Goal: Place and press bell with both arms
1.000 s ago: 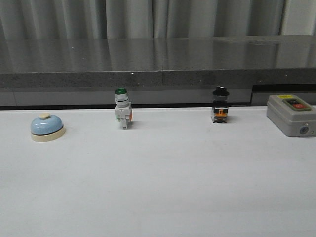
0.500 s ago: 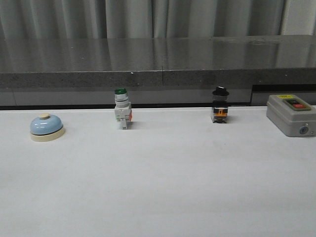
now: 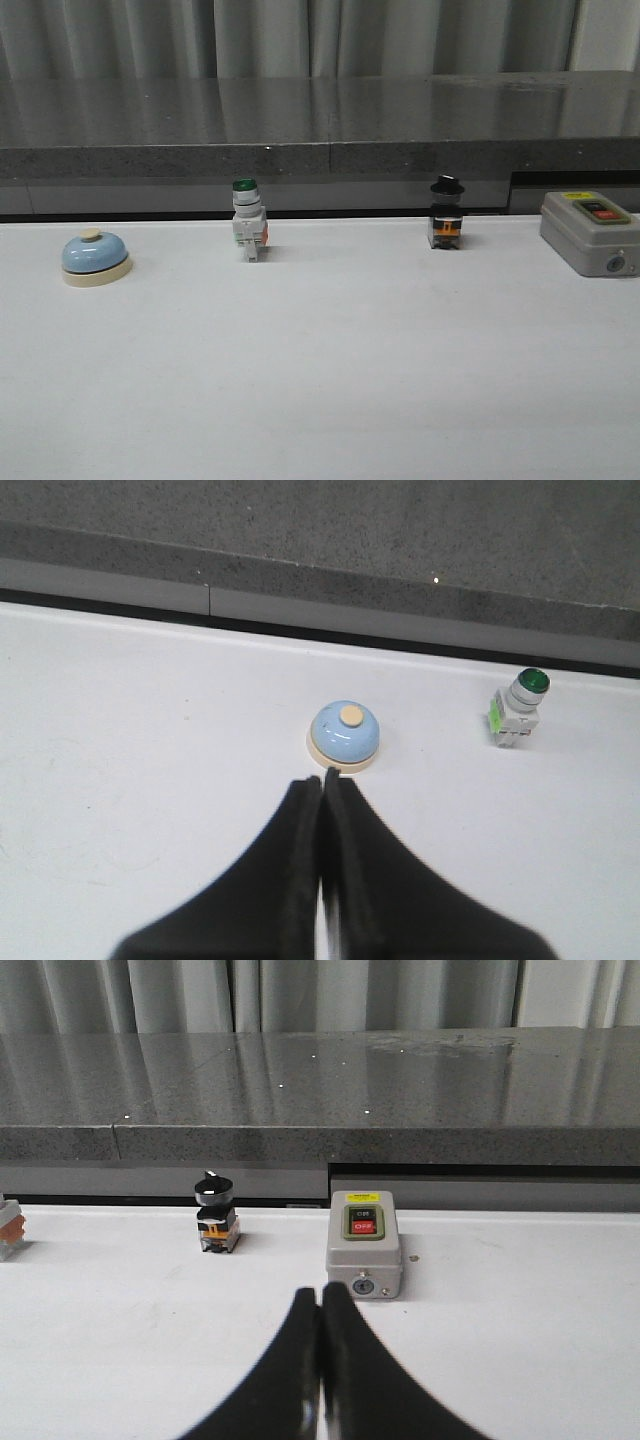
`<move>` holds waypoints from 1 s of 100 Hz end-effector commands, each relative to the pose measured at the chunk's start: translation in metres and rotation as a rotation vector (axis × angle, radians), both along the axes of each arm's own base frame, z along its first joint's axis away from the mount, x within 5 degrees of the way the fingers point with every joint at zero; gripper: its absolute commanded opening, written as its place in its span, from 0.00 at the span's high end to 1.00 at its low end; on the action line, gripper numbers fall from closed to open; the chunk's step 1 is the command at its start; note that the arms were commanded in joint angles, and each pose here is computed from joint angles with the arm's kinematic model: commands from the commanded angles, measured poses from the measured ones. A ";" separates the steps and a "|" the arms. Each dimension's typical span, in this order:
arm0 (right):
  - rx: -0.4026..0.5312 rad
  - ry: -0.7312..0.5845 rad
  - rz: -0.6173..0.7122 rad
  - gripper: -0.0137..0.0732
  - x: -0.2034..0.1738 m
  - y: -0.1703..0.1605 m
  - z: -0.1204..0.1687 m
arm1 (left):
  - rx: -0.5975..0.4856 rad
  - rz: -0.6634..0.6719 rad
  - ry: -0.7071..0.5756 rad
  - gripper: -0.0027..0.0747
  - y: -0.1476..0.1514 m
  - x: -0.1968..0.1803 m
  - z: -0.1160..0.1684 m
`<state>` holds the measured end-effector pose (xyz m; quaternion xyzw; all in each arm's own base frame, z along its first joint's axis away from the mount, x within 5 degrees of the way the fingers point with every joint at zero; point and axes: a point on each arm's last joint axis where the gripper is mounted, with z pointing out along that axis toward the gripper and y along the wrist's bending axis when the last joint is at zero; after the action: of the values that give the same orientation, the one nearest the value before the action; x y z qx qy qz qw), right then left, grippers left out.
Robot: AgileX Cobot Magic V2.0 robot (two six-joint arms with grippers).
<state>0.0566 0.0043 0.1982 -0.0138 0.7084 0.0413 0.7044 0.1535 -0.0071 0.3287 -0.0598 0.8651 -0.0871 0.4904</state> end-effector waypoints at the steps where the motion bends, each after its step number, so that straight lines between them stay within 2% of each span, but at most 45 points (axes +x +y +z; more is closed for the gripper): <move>1: -0.001 -0.121 -0.002 0.91 -0.003 0.000 0.014 | -0.022 0.011 -0.025 0.99 0.001 0.025 0.020; 26: -0.001 -0.121 -0.002 0.91 -0.003 0.000 0.014 | 0.034 -0.033 0.094 0.99 0.001 0.073 0.012; 33: -0.001 -0.121 -0.002 0.91 -0.003 0.000 0.014 | 0.052 -0.052 0.130 0.94 0.001 0.080 0.009; 38: -0.001 -0.121 -0.002 0.91 -0.003 0.000 0.014 | 0.065 -0.070 0.152 0.85 0.000 0.083 0.008; 42: -0.001 -0.121 -0.002 0.91 -0.003 0.000 0.014 | 0.068 -0.081 0.167 0.73 -0.002 0.084 0.007; 45: -0.001 -0.121 -0.002 0.91 -0.003 0.000 0.014 | 0.065 -0.083 0.171 0.63 -0.002 0.085 0.007; 50: -0.001 -0.121 -0.002 0.91 -0.003 0.000 0.014 | 0.062 -0.087 0.172 0.38 -0.003 0.086 0.006; 57: -0.001 -0.121 -0.002 0.91 -0.003 0.000 0.014 | 0.062 -0.084 0.163 0.10 -0.003 0.088 0.006; 60: -0.001 -0.121 -0.002 0.91 -0.003 0.000 0.014 | 0.060 -0.082 0.158 0.03 -0.003 0.089 0.006; 73: -0.001 -0.121 -0.002 0.91 -0.003 0.000 0.014 | 0.047 -0.080 0.159 0.14 -0.004 0.091 0.005; 87: -0.001 -0.121 -0.002 0.91 -0.003 0.000 0.014 | 0.048 -0.102 0.184 0.14 -0.008 0.107 0.004; 100: -0.001 -0.121 -0.002 0.91 -0.003 0.000 0.014 | 0.066 -0.170 0.210 0.14 -0.025 0.134 -0.001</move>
<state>0.0566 0.0043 0.1982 -0.0138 0.7084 0.0413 0.7044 0.2702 -0.0205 0.3115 0.0069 0.9331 -0.0802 0.3505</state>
